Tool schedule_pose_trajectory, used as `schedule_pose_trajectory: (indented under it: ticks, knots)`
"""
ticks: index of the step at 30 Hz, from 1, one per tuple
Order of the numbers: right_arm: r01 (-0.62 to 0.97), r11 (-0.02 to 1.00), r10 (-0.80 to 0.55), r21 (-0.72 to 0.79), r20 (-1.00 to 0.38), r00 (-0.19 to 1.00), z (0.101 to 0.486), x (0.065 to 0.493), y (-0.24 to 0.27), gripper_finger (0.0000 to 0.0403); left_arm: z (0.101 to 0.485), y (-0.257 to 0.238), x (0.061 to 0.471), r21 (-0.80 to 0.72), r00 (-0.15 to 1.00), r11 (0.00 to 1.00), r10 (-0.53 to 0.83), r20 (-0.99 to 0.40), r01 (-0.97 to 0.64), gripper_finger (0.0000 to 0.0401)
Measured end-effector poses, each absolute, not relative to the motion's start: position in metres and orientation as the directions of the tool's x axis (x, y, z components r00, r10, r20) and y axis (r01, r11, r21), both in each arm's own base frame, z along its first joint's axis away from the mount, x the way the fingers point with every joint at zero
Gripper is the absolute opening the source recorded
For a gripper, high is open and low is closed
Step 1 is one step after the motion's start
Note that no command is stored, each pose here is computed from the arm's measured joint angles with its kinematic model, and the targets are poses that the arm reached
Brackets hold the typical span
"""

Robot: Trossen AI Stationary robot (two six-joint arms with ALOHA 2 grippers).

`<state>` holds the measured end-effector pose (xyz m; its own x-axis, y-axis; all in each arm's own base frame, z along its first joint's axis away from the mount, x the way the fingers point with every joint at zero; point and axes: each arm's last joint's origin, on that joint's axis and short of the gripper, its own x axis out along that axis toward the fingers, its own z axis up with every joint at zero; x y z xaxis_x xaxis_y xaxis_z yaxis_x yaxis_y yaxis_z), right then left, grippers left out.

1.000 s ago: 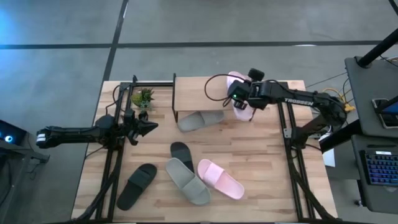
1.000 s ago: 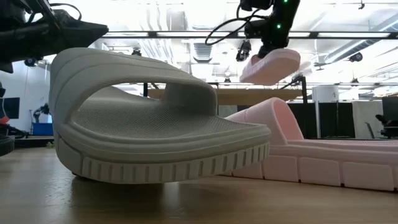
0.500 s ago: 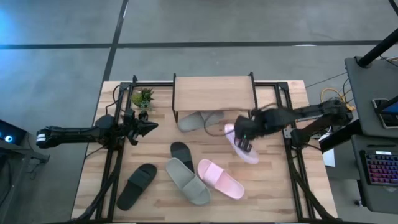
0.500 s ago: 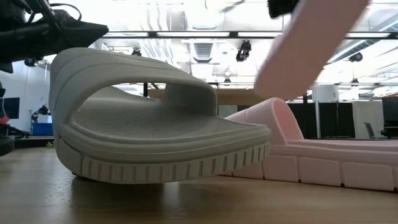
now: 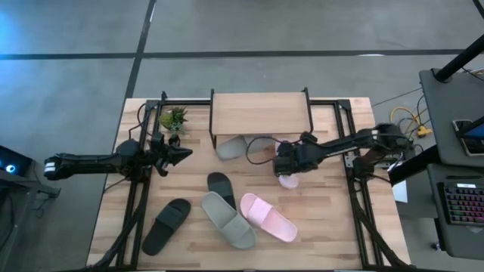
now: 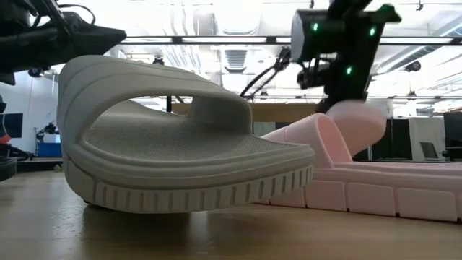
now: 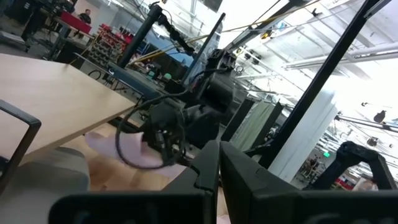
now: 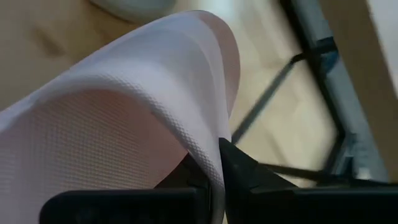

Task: Pick and place slides into the shelf
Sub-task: Put the right pink slide under the shelf

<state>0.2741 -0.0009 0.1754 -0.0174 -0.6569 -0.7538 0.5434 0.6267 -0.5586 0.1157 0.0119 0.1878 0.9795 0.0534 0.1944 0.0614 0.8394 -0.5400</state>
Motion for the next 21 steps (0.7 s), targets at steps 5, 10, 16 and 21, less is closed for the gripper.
schedule_pose_trajectory:
  ticks: [5,10,16,21]
  knots:
    - [0.490,0.610,-0.675,-0.623,-0.732,-0.092,0.156,0.276,-0.008,0.0024,0.188,0.012,0.116,-0.540,0.979,0.840,0.053,0.196,0.062,0.0000]
    - [0.474,0.614,-0.669,-0.631,-0.735,-0.113,0.145,0.278,-0.007,0.0080,0.188,0.012,0.116,-0.540,0.979,0.839,0.053,0.195,0.062,0.0000]
    - [0.520,0.600,-0.674,-0.608,-0.734,-0.081,0.155,0.283,-0.007,0.0160,0.188,0.012,0.116,-0.540,0.979,0.840,0.053,0.196,0.062,0.0000]
    - [0.545,0.633,-0.641,-0.550,-0.767,-0.031,0.179,0.285,-0.002,0.0205,0.188,0.012,0.116,-0.540,0.980,0.839,0.053,0.194,0.061,0.0000]
